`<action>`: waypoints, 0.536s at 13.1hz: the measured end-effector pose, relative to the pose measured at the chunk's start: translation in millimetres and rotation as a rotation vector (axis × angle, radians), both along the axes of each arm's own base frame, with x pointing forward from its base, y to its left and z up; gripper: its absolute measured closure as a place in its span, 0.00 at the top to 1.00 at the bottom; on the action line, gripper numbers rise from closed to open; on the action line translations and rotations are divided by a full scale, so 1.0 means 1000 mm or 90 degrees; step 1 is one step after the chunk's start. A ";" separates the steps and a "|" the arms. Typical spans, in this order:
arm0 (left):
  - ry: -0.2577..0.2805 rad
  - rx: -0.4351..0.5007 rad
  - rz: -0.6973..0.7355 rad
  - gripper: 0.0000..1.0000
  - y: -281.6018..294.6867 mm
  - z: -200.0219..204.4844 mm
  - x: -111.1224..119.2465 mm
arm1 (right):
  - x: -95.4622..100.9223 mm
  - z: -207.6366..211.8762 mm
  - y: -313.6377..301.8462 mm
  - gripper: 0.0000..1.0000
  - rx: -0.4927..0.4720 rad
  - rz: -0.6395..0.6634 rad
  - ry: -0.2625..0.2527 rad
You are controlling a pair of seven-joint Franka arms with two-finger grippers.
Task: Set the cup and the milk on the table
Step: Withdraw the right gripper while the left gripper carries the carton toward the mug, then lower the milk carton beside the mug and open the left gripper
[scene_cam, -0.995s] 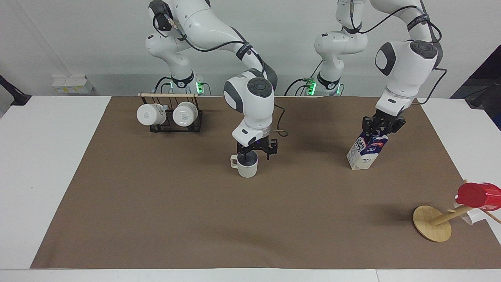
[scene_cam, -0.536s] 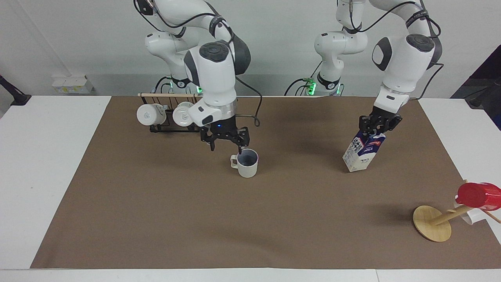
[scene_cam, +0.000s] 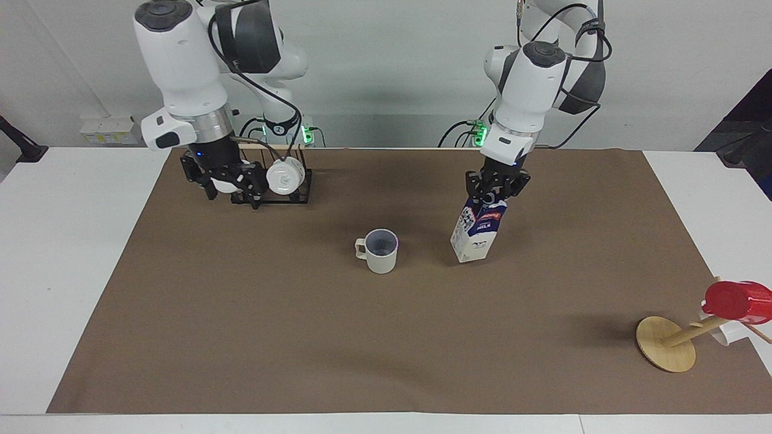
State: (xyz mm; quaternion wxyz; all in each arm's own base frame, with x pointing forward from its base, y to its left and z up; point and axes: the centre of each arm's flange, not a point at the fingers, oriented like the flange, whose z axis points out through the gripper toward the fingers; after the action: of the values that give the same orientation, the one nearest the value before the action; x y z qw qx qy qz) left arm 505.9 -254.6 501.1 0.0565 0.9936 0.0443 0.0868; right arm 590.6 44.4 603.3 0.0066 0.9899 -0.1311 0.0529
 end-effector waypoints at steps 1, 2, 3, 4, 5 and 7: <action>0.001 -0.004 -0.002 0.50 -0.012 -0.001 0.002 | -0.006 0.006 -0.017 1.00 -0.003 0.005 0.010; 0.003 -0.008 0.000 0.50 -0.024 -0.003 0.006 | -0.011 0.011 -0.030 1.00 -0.004 0.010 0.017; 0.007 -0.012 0.003 0.50 -0.037 -0.007 0.011 | -0.015 0.013 -0.040 1.00 -0.005 0.012 0.025; 0.011 -0.012 0.005 0.50 -0.054 -0.014 0.016 | -0.018 0.014 -0.046 1.00 -0.005 0.013 0.032; 0.013 -0.009 0.007 0.50 -0.067 -0.021 0.021 | -0.021 0.015 -0.048 1.00 -0.005 0.014 0.039; 0.016 -0.007 0.005 0.50 -0.085 -0.029 0.024 | -0.030 0.019 -0.048 1.00 -0.006 0.023 0.060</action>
State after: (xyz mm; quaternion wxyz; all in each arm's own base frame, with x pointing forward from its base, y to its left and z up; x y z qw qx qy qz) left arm 529.9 -339.4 472.1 0.0609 0.9942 0.0493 0.0740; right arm 561.0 -3.2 622.8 0.0164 0.9935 -0.1127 0.0071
